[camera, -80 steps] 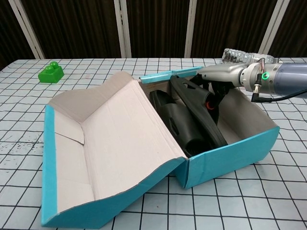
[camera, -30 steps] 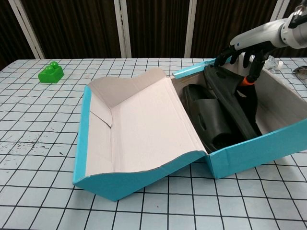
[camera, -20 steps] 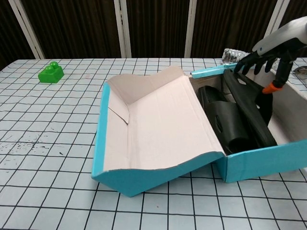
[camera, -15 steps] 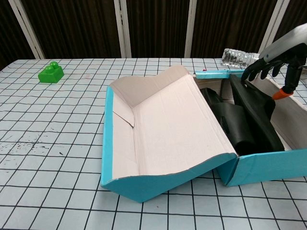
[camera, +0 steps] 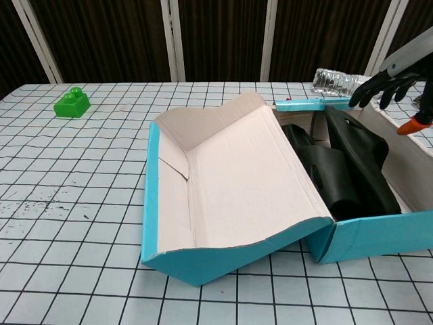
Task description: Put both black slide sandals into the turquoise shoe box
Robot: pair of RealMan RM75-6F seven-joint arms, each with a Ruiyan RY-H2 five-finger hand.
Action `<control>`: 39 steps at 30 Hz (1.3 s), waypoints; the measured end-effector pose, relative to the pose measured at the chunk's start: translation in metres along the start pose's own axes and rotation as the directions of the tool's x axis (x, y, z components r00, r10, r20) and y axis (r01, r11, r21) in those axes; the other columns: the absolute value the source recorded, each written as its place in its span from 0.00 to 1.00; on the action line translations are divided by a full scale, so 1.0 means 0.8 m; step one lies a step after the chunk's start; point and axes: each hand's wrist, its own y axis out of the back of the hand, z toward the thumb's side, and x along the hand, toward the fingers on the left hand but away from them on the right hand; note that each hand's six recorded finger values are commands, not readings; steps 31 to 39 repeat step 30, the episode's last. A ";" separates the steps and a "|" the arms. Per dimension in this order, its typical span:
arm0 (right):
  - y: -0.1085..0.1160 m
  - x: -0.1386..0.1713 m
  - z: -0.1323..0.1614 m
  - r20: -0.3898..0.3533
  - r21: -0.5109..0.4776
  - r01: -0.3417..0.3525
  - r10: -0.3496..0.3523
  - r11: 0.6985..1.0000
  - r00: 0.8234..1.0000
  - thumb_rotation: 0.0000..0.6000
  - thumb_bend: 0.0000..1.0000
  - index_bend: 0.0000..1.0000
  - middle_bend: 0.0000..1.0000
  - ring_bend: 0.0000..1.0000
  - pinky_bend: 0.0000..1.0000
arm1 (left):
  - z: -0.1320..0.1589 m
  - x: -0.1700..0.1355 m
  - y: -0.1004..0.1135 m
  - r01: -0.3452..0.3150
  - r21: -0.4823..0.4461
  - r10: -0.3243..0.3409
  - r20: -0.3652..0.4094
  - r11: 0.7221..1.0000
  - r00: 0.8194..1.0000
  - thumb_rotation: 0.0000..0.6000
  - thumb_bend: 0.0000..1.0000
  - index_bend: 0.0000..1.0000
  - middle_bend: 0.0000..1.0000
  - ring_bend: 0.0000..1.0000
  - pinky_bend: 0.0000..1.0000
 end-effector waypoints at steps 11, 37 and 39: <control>-0.023 0.086 -0.069 0.041 0.074 0.367 -0.370 0.927 0.928 1.00 0.40 0.09 0.07 0.14 0.10 | 0.004 -0.004 0.007 -0.017 -0.013 0.018 0.023 1.000 1.000 1.00 0.27 0.06 0.00 0.00 0.01; -0.174 0.189 -0.137 0.105 0.056 0.705 -0.707 0.707 0.700 1.00 0.39 0.09 0.07 0.10 0.10 | 0.016 -0.008 -0.001 0.006 0.010 -0.007 0.095 1.000 0.995 1.00 0.27 0.07 0.00 0.00 0.01; -0.174 0.189 -0.137 0.105 0.056 0.705 -0.707 0.707 0.700 1.00 0.39 0.09 0.07 0.10 0.10 | 0.016 -0.008 -0.001 0.006 0.010 -0.007 0.095 1.000 0.995 1.00 0.27 0.07 0.00 0.00 0.01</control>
